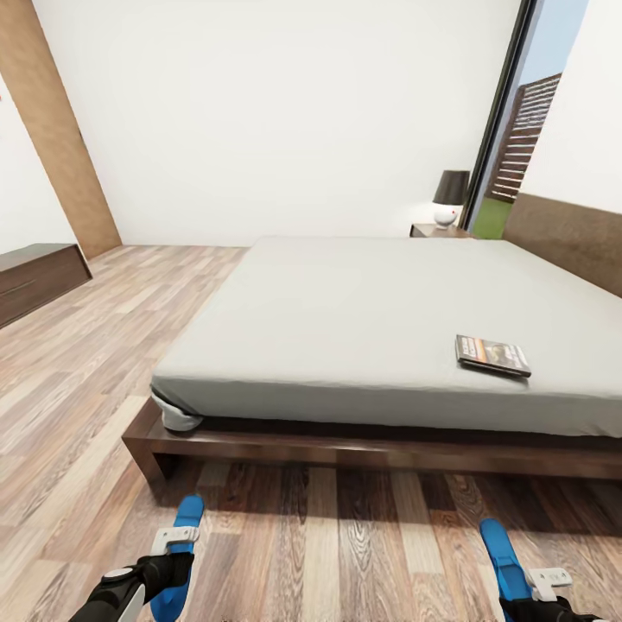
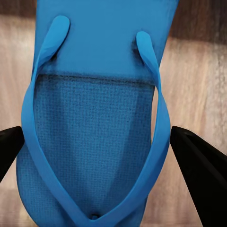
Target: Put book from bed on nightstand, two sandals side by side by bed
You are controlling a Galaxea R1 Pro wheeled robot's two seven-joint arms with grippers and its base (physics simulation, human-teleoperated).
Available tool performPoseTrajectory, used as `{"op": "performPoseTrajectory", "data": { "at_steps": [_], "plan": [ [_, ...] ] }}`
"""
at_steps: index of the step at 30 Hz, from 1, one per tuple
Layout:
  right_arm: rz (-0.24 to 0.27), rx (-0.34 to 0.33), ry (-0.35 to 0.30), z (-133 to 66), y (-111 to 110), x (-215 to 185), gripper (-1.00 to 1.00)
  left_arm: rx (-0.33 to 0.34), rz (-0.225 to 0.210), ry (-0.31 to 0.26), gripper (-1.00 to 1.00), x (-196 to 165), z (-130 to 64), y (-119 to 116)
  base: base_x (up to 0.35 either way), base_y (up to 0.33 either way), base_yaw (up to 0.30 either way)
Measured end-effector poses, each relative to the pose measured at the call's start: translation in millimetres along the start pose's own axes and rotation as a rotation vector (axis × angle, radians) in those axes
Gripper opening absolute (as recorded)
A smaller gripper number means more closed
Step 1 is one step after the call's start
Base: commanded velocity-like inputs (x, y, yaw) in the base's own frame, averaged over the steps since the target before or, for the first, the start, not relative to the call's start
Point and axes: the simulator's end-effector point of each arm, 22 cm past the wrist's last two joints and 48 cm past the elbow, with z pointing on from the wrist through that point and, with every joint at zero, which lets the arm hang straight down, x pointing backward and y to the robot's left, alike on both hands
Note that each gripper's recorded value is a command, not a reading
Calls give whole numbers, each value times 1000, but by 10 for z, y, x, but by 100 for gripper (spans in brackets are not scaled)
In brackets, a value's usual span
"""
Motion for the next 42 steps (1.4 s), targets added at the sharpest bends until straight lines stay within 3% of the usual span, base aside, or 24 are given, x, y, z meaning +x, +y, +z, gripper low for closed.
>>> {"op": "performPoseTrajectory", "data": {
  "at_steps": [35, 42],
  "plan": [
    [4, -10, 137, 264, 62, 625, -100, -9, -7, 144, -100, 673, 320, 50, 0, 0, 0],
    [5, -11, 137, 267, 70, 624, -100, -8, -7, 144, -100, 672, 320, 49, 0, 0, 0]
  ]
}}
